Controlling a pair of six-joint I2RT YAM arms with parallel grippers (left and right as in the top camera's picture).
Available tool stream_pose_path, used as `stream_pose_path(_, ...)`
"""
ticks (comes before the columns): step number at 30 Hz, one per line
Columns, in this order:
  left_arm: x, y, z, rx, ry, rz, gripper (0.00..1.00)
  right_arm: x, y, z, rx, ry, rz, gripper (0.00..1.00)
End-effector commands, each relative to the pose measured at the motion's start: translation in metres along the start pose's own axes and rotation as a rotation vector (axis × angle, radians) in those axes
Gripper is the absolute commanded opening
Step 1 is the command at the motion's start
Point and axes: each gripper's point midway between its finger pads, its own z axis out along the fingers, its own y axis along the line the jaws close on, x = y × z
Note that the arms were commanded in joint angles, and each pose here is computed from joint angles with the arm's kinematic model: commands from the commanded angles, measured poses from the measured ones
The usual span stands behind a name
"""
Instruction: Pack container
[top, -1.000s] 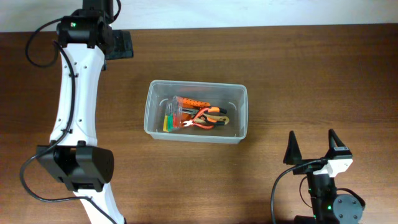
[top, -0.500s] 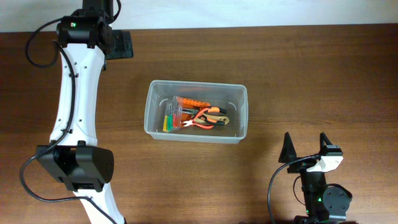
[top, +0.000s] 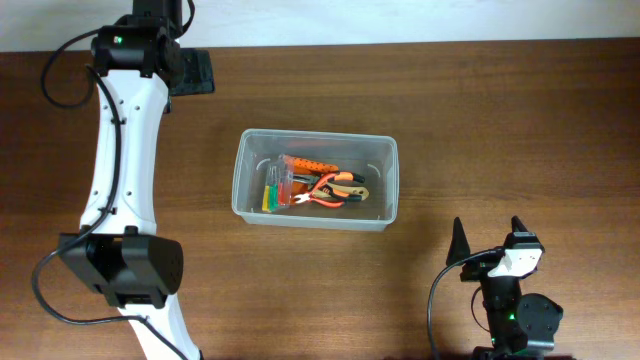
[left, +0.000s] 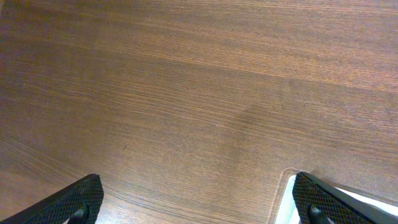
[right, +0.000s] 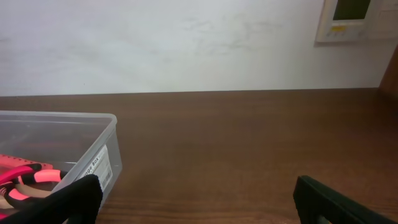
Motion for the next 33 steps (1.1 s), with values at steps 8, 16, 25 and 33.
stream_pose_path(8, -0.0019, -0.0017, 0.0002, 0.005, -0.005, -0.013, 0.99, 0.0014, 0.0004, -0.0003, 0.000, 0.000, -0.017, 0.99)
stream_pose_path(16, -0.0019, -0.0017, 0.0002, 0.005, -0.005, -0.013, 0.99, 0.0014, 0.0004, -0.0003, 0.000, 0.000, -0.017, 0.99)
stream_pose_path(25, -0.0019, -0.0018, 0.0002, 0.005, -0.005, -0.013, 0.99, 0.0014, 0.0004, -0.0003, 0.000, 0.000, -0.017, 0.99)
stream_pose_path(33, 0.0006, 0.0021, -0.0041, -0.008, 0.001, -0.008, 0.99, 0.0014, 0.0004, -0.0003, 0.000, 0.000, -0.017, 0.99)
